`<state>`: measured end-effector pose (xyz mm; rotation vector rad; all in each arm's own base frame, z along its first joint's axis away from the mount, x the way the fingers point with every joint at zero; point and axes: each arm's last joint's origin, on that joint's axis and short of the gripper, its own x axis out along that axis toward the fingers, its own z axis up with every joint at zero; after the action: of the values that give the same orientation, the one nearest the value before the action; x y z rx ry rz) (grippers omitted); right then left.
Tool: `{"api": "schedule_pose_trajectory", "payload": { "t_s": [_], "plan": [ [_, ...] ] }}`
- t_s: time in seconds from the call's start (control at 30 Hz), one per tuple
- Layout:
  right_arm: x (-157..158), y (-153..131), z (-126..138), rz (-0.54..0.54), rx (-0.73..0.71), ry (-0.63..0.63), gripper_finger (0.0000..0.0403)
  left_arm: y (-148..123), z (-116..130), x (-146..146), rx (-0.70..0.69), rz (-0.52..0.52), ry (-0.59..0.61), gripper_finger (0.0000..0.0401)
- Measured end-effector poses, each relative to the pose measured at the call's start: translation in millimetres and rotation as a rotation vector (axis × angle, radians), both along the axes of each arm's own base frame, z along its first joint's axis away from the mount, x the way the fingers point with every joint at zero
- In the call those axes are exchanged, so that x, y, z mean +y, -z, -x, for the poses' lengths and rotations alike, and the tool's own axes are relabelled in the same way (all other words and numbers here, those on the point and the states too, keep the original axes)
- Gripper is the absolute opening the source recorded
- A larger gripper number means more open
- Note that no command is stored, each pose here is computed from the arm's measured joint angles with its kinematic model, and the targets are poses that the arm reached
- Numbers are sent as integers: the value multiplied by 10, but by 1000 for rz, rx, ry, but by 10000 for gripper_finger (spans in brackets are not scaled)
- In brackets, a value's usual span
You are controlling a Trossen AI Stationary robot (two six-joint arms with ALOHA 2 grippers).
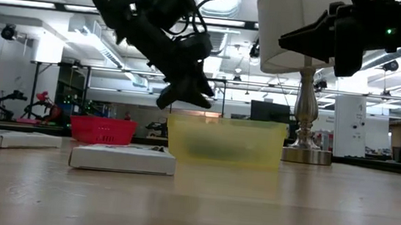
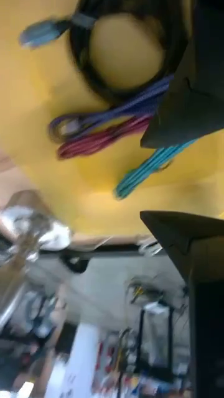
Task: Pick and place items into bin
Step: Put the left white card reader box into the black bin
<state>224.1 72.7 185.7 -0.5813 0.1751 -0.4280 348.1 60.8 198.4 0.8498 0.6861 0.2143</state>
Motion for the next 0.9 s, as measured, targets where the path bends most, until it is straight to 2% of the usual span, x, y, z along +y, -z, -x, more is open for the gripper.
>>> {"api": "schedule_pose_trajectory", "payload": {
  "t_s": [0.17,0.37,0.6,0.9],
  "plan": [
    [-2,1,1,1,0,4,73,-66,196,-178,127,125,-35,186],
    [-3,1,1,6,3,7,79,-187,563,-355,285,269,-124,189],
    [-3,0,2,7,3,7,73,-284,929,-467,430,525,-190,189],
    [-3,0,2,7,3,6,68,-106,1171,-489,613,587,-279,189]
  ]
}}
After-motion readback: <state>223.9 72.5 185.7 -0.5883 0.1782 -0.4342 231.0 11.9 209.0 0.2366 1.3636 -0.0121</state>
